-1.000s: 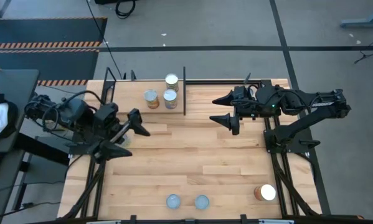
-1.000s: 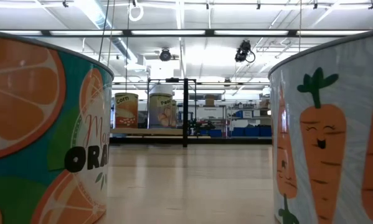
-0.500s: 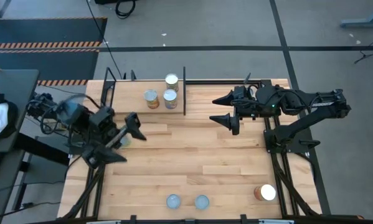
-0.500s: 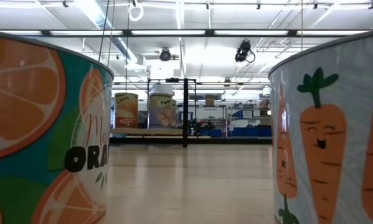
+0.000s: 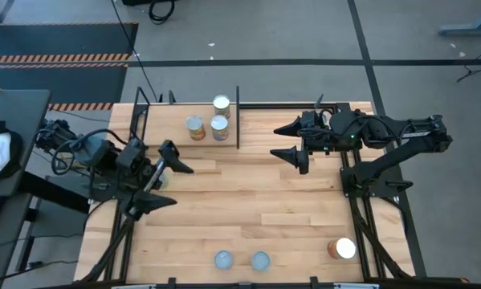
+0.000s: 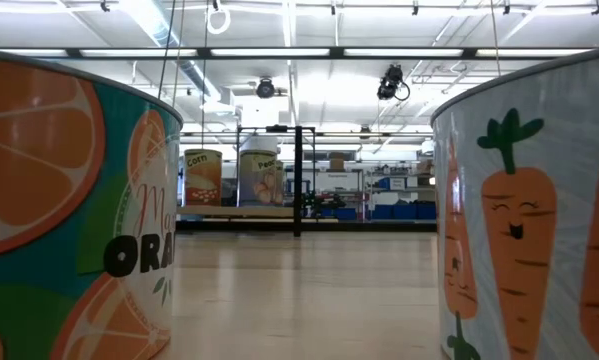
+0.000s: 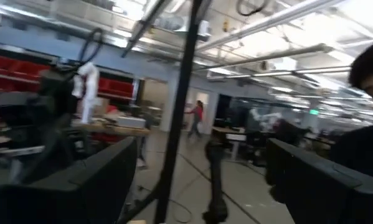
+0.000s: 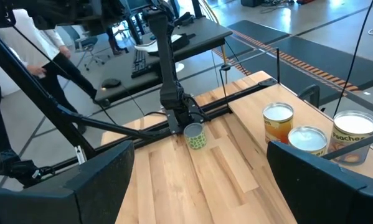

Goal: Pick and place cans onto a shelf
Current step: Put the can of corn on the shelf

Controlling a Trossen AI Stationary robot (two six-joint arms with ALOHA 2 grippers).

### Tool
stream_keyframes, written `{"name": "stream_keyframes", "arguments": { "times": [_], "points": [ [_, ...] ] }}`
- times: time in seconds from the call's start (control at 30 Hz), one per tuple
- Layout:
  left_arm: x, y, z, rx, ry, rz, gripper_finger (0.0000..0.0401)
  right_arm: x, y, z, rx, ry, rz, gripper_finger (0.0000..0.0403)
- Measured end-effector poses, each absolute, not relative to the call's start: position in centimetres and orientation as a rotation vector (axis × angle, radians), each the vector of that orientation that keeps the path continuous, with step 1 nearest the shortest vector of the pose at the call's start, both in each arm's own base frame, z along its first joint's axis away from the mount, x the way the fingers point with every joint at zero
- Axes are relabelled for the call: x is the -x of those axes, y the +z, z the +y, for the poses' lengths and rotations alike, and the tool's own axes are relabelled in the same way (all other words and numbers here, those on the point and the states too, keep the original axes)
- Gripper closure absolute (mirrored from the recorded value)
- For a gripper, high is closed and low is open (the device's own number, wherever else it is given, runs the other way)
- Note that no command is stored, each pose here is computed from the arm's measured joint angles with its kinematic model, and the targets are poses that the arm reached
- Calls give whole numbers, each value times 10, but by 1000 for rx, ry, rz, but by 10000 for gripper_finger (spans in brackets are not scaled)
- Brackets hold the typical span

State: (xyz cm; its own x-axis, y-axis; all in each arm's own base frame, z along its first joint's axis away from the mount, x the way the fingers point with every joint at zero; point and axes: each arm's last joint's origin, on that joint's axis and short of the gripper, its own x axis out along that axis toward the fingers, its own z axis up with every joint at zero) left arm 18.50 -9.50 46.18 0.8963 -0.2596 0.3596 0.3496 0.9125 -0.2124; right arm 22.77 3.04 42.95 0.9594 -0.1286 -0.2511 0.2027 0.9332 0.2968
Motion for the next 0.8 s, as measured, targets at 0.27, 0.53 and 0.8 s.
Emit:
{"name": "stream_keyframes", "arguments": {
  "times": [0.27, 0.53, 0.8],
  "points": [
    [-207, 454, -88, 310, -132, -321, 44, -228, 429, 30, -326, -171, 231, 27],
    [-244, 440, -57, 307, -23, -289, 44, -228, 429, 30, -327, -172, 231, 27],
    [-234, 446, -33, 312, 27, -305, 44, -228, 430, 30, -326, -171, 230, 27]
  ]
}}
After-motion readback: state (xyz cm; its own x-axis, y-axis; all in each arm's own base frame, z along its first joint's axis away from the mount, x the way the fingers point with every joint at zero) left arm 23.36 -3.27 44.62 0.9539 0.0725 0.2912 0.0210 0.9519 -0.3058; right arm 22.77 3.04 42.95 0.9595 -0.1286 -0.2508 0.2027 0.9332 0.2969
